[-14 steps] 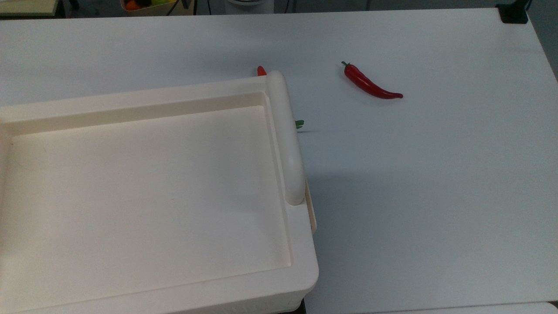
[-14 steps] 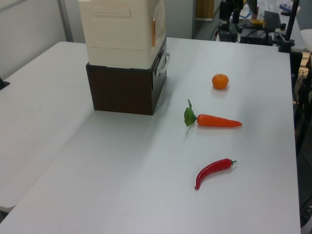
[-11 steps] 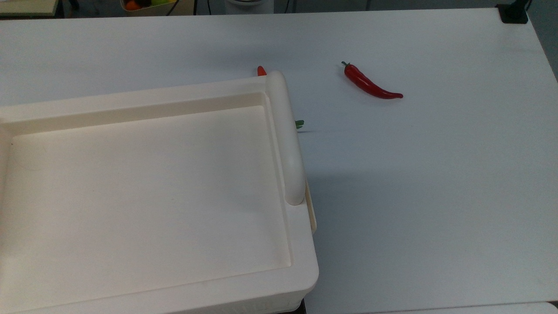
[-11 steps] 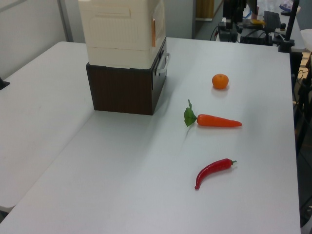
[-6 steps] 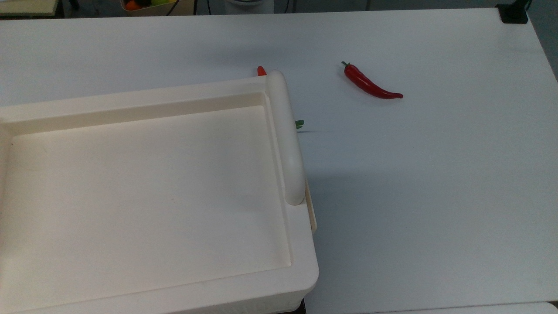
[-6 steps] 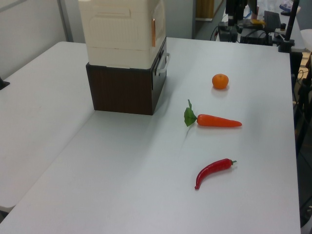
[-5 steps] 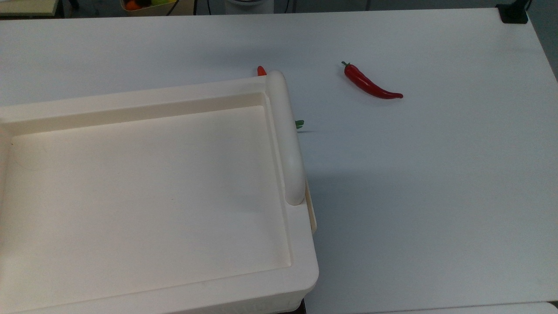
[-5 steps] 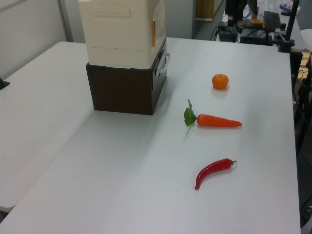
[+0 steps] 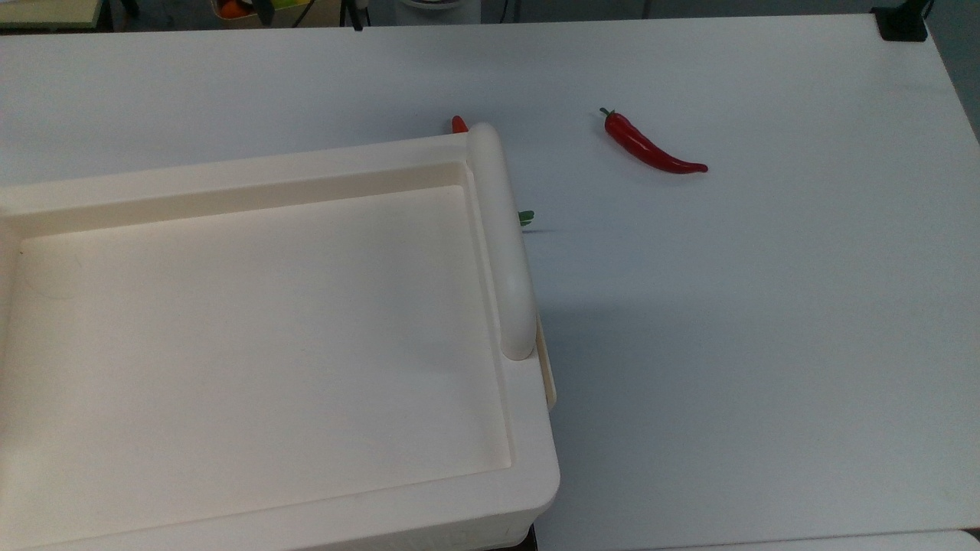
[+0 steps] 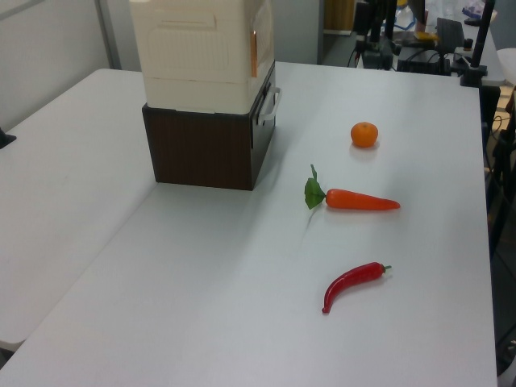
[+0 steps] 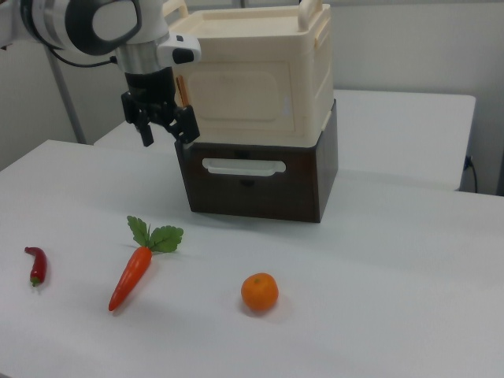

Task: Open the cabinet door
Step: 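Lower the open gripper to the edge of the cream cabinet door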

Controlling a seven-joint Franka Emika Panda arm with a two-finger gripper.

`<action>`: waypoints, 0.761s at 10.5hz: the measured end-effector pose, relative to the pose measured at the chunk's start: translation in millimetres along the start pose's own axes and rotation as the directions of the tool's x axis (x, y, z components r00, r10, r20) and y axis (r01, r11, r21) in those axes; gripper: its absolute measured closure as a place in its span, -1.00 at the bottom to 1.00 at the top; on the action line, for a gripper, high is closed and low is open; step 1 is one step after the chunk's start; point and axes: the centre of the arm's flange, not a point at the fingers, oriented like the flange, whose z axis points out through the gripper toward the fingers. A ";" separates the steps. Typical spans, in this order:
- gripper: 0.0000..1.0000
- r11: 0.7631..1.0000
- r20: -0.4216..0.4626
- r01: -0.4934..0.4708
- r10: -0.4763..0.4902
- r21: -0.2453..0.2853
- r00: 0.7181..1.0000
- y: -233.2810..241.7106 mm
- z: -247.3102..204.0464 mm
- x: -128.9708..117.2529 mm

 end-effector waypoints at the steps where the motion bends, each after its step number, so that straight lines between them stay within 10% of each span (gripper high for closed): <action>1: -1.00 1.000 -0.047 0.016 -0.016 -0.002 0.999 -6.1 4.6 10.8; 8: -0.66 0.992 -0.318 0.122 -0.114 0.006 0.941 -79.9 34.0 65.6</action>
